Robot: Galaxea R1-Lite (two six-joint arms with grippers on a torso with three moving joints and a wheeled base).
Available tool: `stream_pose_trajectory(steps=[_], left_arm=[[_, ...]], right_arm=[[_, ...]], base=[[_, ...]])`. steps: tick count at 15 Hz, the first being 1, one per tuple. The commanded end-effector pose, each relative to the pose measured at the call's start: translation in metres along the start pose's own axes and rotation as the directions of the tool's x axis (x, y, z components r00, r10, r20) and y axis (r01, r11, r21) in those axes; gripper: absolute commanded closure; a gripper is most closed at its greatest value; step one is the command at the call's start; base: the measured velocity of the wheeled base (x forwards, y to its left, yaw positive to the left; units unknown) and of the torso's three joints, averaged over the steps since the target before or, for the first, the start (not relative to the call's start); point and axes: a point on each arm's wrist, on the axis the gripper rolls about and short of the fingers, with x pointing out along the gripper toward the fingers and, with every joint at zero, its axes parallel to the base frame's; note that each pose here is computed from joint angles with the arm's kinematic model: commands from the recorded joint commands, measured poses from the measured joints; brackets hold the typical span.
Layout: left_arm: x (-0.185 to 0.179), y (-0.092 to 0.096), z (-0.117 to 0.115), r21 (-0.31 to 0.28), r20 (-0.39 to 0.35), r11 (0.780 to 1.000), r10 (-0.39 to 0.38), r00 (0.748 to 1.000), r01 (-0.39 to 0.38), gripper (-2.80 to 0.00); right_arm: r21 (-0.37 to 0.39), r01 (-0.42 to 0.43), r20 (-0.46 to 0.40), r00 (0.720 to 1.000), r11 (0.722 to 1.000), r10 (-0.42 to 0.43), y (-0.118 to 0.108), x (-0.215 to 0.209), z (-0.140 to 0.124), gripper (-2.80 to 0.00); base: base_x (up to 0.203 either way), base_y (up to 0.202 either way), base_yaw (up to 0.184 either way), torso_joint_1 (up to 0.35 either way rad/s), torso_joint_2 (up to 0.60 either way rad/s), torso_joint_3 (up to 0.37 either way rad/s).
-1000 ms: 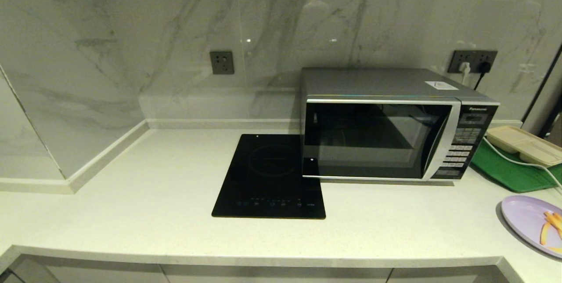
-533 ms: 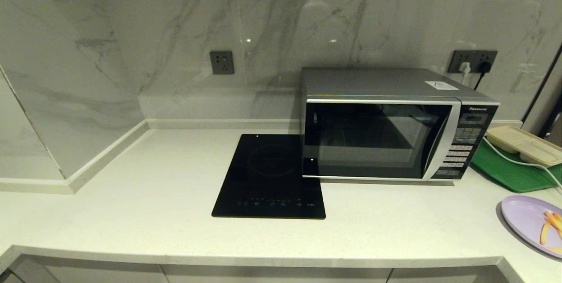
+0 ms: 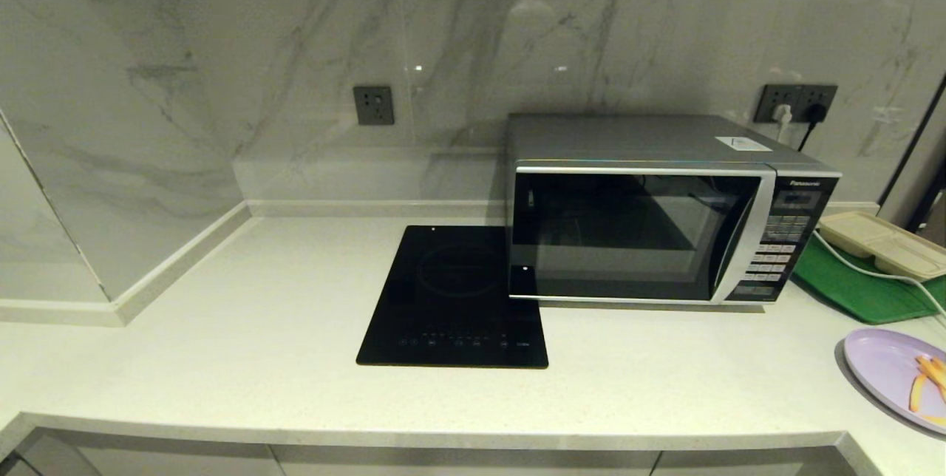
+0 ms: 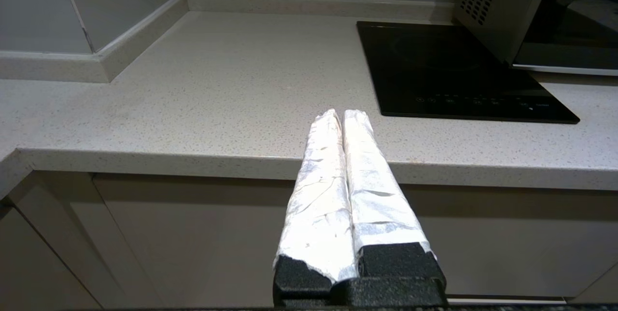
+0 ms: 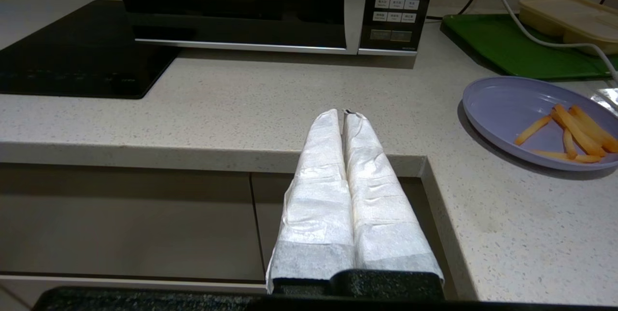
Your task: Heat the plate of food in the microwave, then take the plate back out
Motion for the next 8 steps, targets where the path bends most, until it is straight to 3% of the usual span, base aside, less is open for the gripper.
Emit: stream_pose_trajectory(steps=[1,8], left_arm=[[0.0,0.0,0.0,-0.001,0.0,1.0,0.0,1.0,0.0,0.0],[0.0,0.0,0.0001,-0.001,0.001,1.0,0.0,1.0,0.0,0.0]], right_arm=[[-0.002,-0.003,-0.002,1.0,1.0,0.003,0.0,0.0001,0.0001,0.0],[0.006,0.003,-0.002,1.0,1.0,-0.003,-0.0001,0.0001,0.0001,0.0]], base=[[0.0,0.0,0.0,0.0,0.0,0.0],[0.0,0.0,0.0,0.0,0.0,0.0]])
